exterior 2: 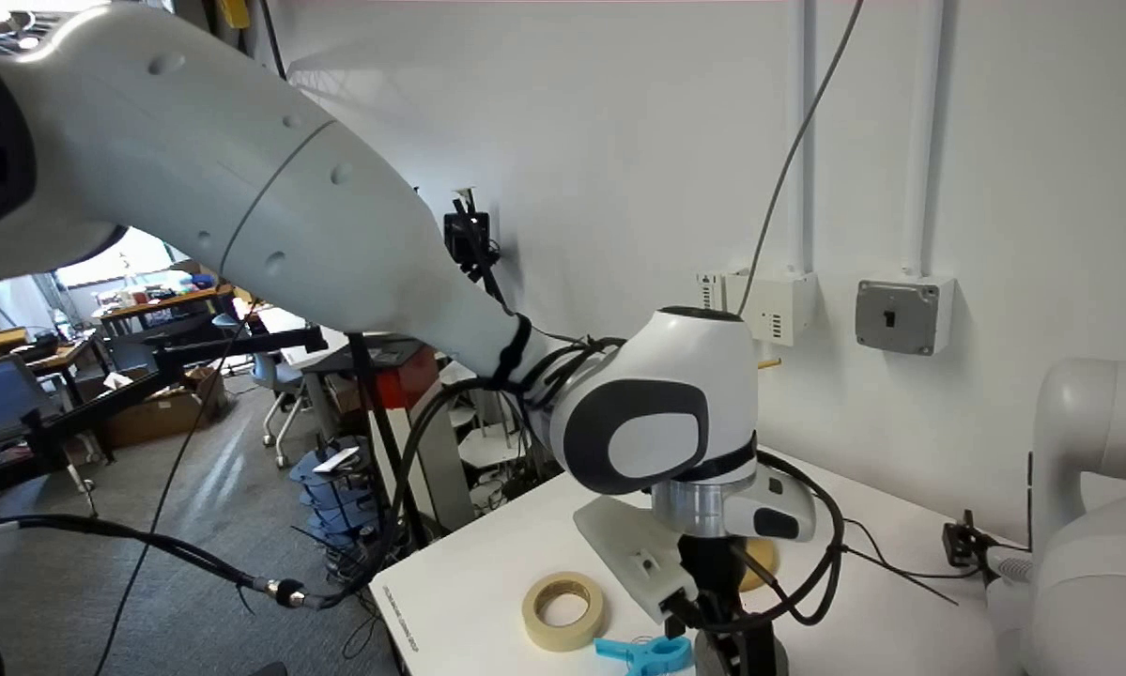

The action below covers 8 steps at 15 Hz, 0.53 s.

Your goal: Hang the grey masking tape on the wooden rack

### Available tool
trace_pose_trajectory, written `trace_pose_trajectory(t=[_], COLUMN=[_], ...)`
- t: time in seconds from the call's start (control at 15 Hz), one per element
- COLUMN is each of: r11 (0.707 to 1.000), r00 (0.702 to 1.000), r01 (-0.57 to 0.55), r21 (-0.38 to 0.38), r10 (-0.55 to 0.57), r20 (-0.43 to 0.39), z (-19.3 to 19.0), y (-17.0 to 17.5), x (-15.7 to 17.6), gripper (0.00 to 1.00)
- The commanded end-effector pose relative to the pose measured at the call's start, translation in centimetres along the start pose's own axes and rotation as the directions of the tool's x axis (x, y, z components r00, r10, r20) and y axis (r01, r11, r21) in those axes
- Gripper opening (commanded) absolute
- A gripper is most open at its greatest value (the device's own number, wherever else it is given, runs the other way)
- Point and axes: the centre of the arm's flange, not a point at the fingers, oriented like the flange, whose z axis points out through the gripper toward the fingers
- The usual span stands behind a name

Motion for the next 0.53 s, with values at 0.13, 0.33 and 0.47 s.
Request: trace_pose_trajectory(t=[0.13,0.33,0.47], r11=[1.0,1.0,1.0], r00=[1.0,1.0,1.0], r01=[0.007,0.015,0.013], r21=[-0.008,-0.008,-0.01], r10=[-0.007,-0.015,-0.013], r20=[0.008,-0.006,-0.017], z=[2.7,3.1,3.3], y=[0.4,0.6,0.7], x=[3.4,4.8,5.6], gripper=[1.0,1.0,1.0])
